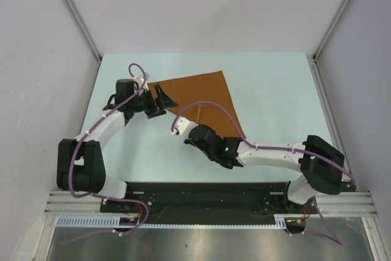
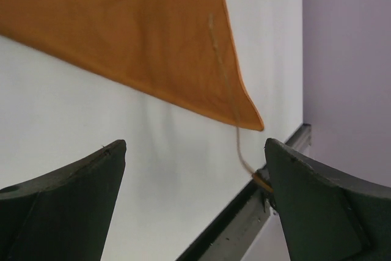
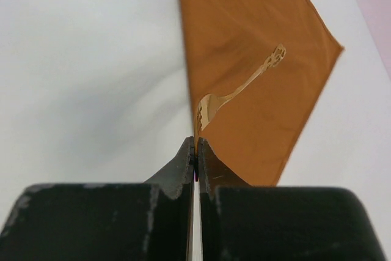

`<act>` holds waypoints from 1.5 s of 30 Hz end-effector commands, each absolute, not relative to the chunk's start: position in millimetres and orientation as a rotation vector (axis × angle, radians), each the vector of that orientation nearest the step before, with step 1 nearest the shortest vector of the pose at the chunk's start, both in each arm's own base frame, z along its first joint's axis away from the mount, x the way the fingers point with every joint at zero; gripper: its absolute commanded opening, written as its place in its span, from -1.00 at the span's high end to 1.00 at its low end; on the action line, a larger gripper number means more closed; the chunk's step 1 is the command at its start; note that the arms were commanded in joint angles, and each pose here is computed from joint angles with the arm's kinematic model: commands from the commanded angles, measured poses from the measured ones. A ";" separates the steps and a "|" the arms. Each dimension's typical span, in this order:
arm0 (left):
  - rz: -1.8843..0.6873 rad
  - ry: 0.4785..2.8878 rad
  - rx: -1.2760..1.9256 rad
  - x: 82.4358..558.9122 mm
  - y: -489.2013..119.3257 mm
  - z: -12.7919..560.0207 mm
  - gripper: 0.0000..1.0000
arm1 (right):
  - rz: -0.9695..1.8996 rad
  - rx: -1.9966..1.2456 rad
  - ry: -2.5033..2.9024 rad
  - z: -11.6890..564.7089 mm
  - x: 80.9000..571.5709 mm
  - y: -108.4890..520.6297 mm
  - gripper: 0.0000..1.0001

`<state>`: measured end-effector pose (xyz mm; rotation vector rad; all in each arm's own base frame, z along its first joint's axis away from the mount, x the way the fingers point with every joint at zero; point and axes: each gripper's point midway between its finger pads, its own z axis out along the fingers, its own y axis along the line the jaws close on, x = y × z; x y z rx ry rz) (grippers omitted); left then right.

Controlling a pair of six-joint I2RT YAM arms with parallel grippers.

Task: Fold the napkin, place the utensils inside, and roll it up
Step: Pass the utensil from the right arm to the left

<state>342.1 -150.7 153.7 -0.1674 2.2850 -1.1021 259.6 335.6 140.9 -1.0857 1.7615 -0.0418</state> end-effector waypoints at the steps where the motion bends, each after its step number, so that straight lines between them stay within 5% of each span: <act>1: -1.321 2.271 -0.074 332.6 -190.8 164.5 -1.00 | 0.080 -1.068 1.579 179.6 245.3 375.8 1.00; 7: -1.433 2.370 0.029 316.2 -228.7 144.7 -0.97 | 0.155 -1.112 1.535 184.1 224.4 391.4 1.00; 12: -1.456 2.385 0.049 311.9 -237.6 139.0 -0.72 | 0.163 -1.145 1.530 180.7 215.9 394.3 1.00; 18: -1.459 2.395 0.035 311.8 -238.2 134.6 -0.03 | 0.160 -1.180 1.514 177.8 207.1 400.2 1.00; 23: -1.426 2.407 0.030 313.0 -235.4 129.5 0.20 | 0.145 -1.186 1.518 175.7 204.9 399.0 1.00; 30: -1.446 2.406 -0.005 314.6 -233.9 126.9 0.99 | 0.129 -1.188 1.533 168.6 206.2 398.6 1.00; 32: -1.447 2.406 -0.027 314.7 -231.3 125.4 0.99 | 0.115 -1.166 1.546 167.7 208.8 397.2 1.00; 34: -1.436 2.363 -0.050 321.4 -226.6 129.9 0.99 | 0.101 -1.132 1.571 166.9 212.4 394.5 0.80; 35: -1.415 2.351 -0.072 324.7 -222.8 129.9 0.99 | 0.099 -1.125 1.585 167.1 213.3 392.8 0.36; 38: -1.362 2.291 -0.149 331.9 -209.8 138.5 0.99 | 0.158 -1.077 1.629 172.6 215.0 388.1 -0.42; 45: -1.188 2.135 -0.308 333.0 -186.7 157.4 1.00 | 0.565 -0.804 1.701 226.3 241.0 372.2 -0.58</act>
